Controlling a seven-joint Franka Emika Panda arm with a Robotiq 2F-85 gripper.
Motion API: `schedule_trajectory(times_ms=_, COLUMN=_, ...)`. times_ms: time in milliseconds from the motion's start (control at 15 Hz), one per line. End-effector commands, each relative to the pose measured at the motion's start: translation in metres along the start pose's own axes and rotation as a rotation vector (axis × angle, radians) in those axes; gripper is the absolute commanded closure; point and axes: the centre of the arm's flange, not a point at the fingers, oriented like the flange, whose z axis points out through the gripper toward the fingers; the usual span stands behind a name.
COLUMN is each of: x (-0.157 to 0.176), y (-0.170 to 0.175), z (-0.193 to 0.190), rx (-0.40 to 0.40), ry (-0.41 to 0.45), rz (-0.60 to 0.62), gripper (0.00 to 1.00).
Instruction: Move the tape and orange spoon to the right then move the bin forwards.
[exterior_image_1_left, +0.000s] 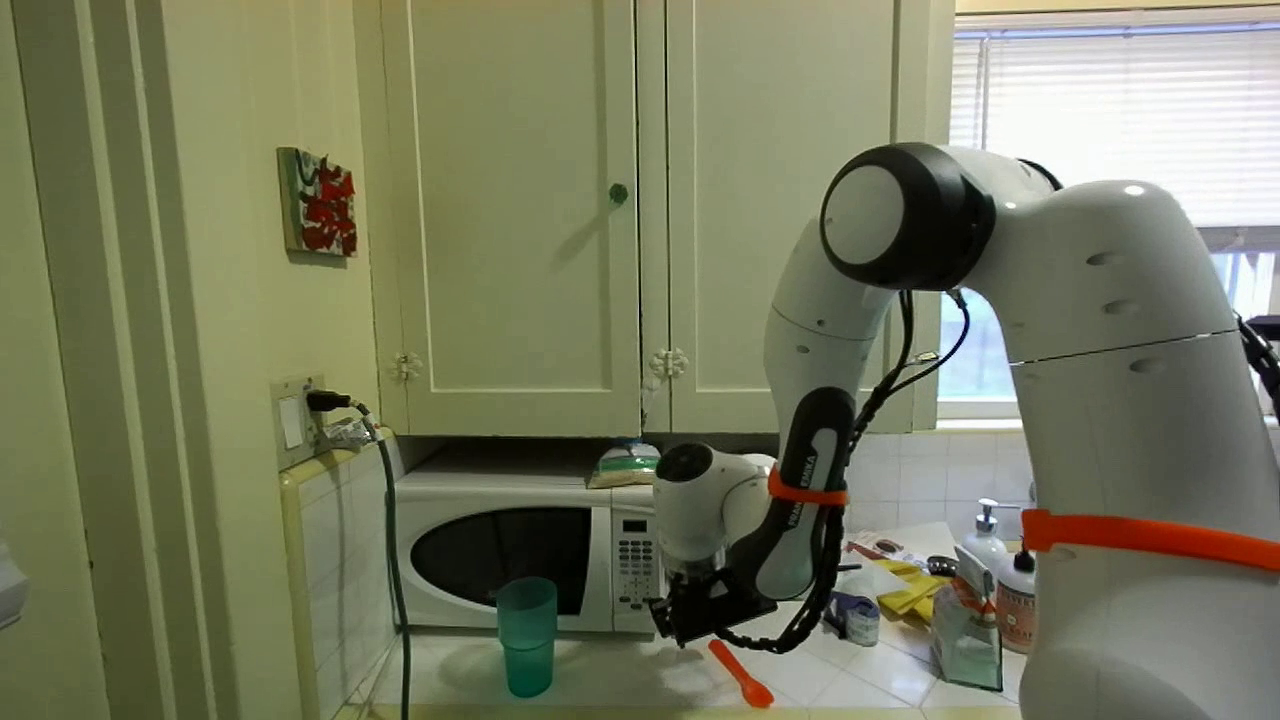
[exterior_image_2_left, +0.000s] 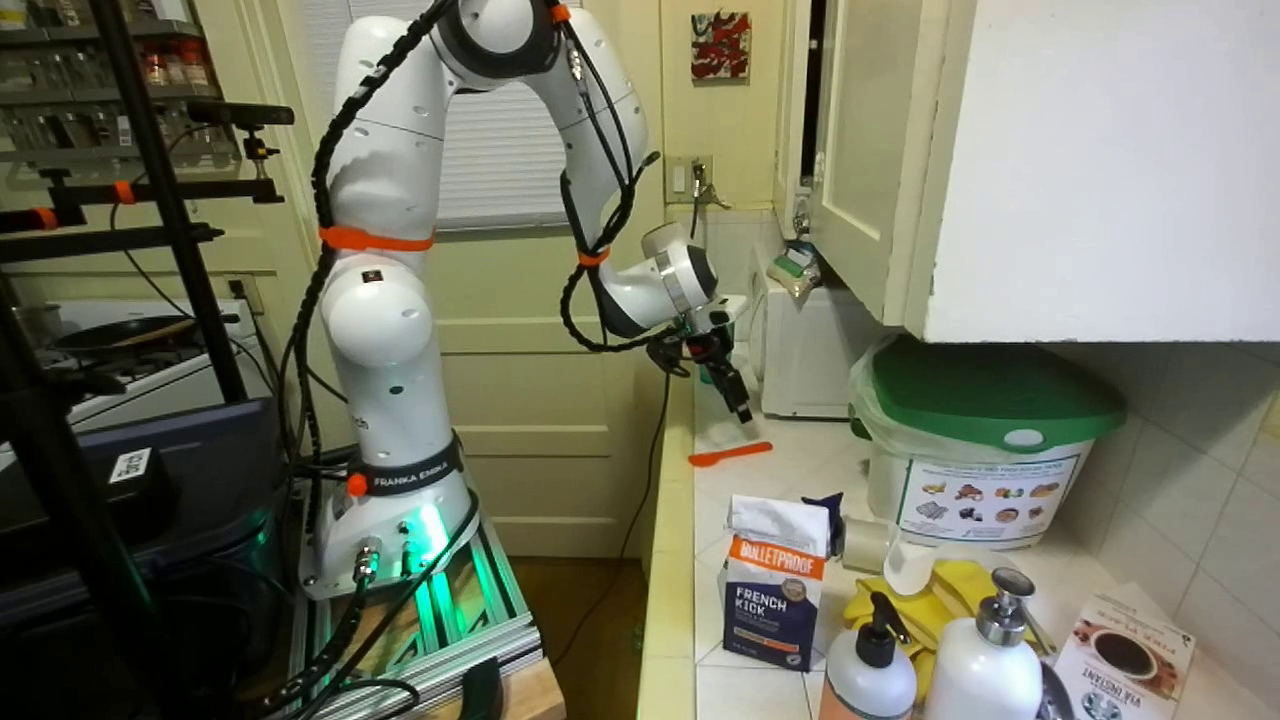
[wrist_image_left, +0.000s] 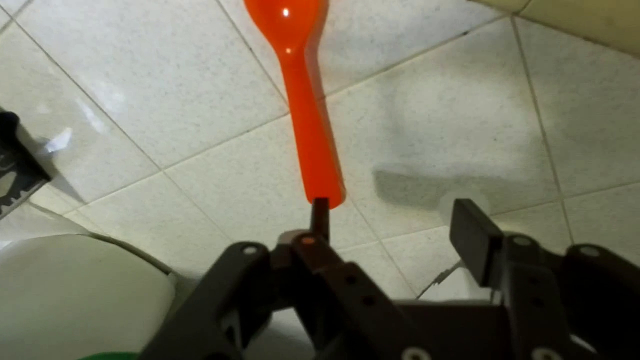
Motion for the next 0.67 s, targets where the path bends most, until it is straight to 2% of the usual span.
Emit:
schedule_trajectory(times_ms=0, x=0.011, y=-0.006, z=0.032, rx=0.011, ry=-0.012, rz=-0.049, gripper=0.67)
schedule_trajectory(times_ms=267, x=0.007, y=-0.003, z=0.052, rx=0.019, ry=-0.062, rz=-0.069, gripper=0.96)
schedule_trajectory(times_ms=333, x=0.003, y=-0.001, z=0.058, rx=0.026, ry=-0.078, rz=-0.075, gripper=1.00)
schedule_trajectory(times_ms=600, x=-0.009, y=0.011, z=0.059, rx=0.054, ry=-0.090, rz=-0.065, gripper=1.00)
